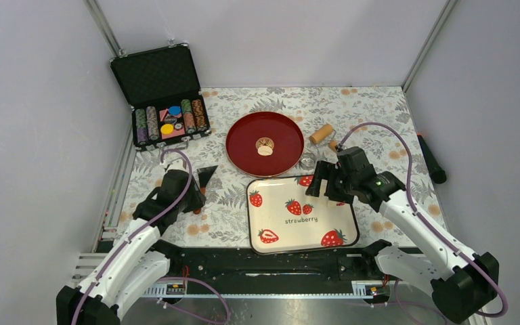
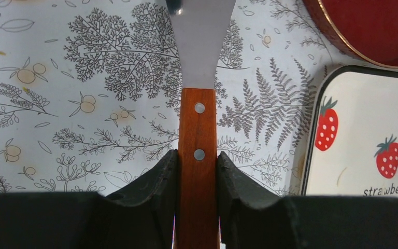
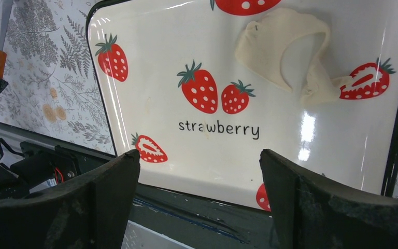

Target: Roll out the dumpling wrappers from the dough

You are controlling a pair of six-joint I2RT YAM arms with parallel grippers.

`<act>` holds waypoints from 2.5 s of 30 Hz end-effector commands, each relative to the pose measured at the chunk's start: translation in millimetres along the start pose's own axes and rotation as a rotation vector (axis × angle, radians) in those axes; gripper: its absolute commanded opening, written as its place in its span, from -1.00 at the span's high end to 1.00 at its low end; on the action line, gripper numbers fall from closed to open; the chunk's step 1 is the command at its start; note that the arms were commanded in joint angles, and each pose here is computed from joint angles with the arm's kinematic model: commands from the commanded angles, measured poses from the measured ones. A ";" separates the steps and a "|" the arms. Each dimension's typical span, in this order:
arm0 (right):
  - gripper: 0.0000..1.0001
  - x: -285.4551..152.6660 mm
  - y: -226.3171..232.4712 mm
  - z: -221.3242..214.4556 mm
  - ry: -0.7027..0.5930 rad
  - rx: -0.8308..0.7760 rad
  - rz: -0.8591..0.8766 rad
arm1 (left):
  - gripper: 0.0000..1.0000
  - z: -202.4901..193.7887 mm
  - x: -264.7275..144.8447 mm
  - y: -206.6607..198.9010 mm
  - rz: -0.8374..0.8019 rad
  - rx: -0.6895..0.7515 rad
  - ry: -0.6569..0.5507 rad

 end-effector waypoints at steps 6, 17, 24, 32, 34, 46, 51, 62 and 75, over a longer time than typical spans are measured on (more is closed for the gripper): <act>-0.87 -11.5 -9.5 -11.0 -0.022 -0.022 -0.045 | 0.47 7.5 13.1 -4.6 -0.004 -0.098 -0.105; -0.89 -14.7 -10.7 -12.3 -0.029 -0.030 -0.051 | -0.84 11.8 11.4 -12.6 -0.070 -0.095 -0.093; -0.99 -13.4 -10.4 -0.1 -0.039 -0.088 -0.090 | -0.98 25.8 9.0 -21.7 -0.246 -0.085 -0.143; -0.99 -13.2 -23.8 30.9 -0.270 -0.220 -0.283 | -0.98 67.6 5.5 -18.9 -0.240 0.031 -0.372; -0.99 -8.5 -32.0 36.6 -0.393 -0.234 -0.352 | -0.98 78.3 5.8 -20.0 -0.225 0.069 -0.438; -0.92 36.0 -101.5 34.7 -0.781 -0.125 -0.498 | -0.98 100.4 48.2 -0.4 0.009 0.148 -0.621; -0.89 39.6 -111.2 57.3 -0.755 -0.204 -0.547 | -0.98 108.1 62.0 0.5 -0.003 0.217 -0.711; -0.87 66.2 -144.6 48.0 -0.786 -0.260 -0.644 | -0.98 108.5 88.0 8.7 -0.014 0.276 -0.832; -0.99 82.7 -169.0 52.7 -0.803 -0.194 -0.660 | -0.98 110.1 100.5 11.7 -0.048 0.291 -0.806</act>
Point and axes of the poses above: each gripper's point midway between its finger pads, its own x axis out along the fingers, its own y axis along the line the jaws close on, z = x × y, the point moved 10 cm from there along -x, back along the fingers, and after that the axes turned 13 degrees about -x, right-handed, at the moved point
